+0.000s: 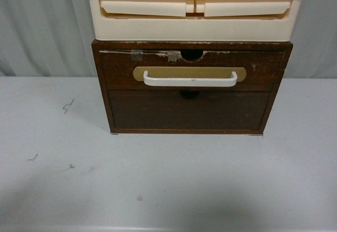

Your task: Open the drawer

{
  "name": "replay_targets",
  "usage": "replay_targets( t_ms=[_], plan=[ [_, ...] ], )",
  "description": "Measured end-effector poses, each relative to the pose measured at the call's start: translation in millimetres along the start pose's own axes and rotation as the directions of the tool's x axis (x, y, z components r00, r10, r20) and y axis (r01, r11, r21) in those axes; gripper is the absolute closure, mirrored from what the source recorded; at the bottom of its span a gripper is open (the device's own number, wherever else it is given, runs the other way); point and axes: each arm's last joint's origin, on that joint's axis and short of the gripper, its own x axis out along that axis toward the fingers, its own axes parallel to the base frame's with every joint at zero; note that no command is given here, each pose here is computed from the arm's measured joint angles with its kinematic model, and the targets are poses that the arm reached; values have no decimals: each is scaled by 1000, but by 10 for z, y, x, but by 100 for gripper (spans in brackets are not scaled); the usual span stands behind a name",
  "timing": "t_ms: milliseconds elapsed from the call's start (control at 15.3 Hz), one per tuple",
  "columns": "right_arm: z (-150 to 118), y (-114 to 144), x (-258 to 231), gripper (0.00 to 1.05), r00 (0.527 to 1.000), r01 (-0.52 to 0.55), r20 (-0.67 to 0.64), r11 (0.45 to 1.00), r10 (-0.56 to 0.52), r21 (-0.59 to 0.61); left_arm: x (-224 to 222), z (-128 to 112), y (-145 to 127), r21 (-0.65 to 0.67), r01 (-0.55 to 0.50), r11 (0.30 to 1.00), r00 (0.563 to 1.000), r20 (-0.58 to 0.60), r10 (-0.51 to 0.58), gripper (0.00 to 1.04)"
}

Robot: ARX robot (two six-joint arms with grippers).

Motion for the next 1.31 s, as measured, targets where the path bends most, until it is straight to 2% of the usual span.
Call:
replay_targets(
  t_ms=[65, 196, 327, 458, 654, 785, 1047, 1308],
  plan=[
    [78, -4, 107, 6, 999, -46, -1, 999, 46, 28, 100, 88, -48, -33, 42, 999, 999, 9, -42, 7],
    [118, -23, 386, 6, 991, -120, -36, 977, 129, 176, 353, 175, -159, -138, 139, 981, 990, -16, -142, 7],
    [43, 62, 643, 6, 965, -223, -48, 901, 259, 373, 623, 192, -304, -273, 225, 935, 967, -59, -249, 7],
    [-92, 218, 854, 6, 921, -295, -51, 774, 387, 560, 892, 126, -444, -431, 295, 853, 929, -82, -362, 7],
    [-315, 459, 1143, 6, 881, -280, -5, 530, 473, 800, 1310, -101, -657, -660, 285, 695, 877, -114, -467, 7],
    [-373, 585, 1348, 6, 880, -263, 22, 448, 475, 854, 1516, -124, -773, -728, 287, 622, 855, -98, -509, 7],
    [-476, 682, 1690, 6, 898, -212, 19, 393, 439, 895, 1818, -153, -983, -786, 308, 536, 825, -60, -563, 7],
    [-548, 766, 1998, 6, 906, -200, 32, 360, 423, 911, 2093, -211, -1109, -809, 296, 508, 816, -62, -574, 7]
  ],
)
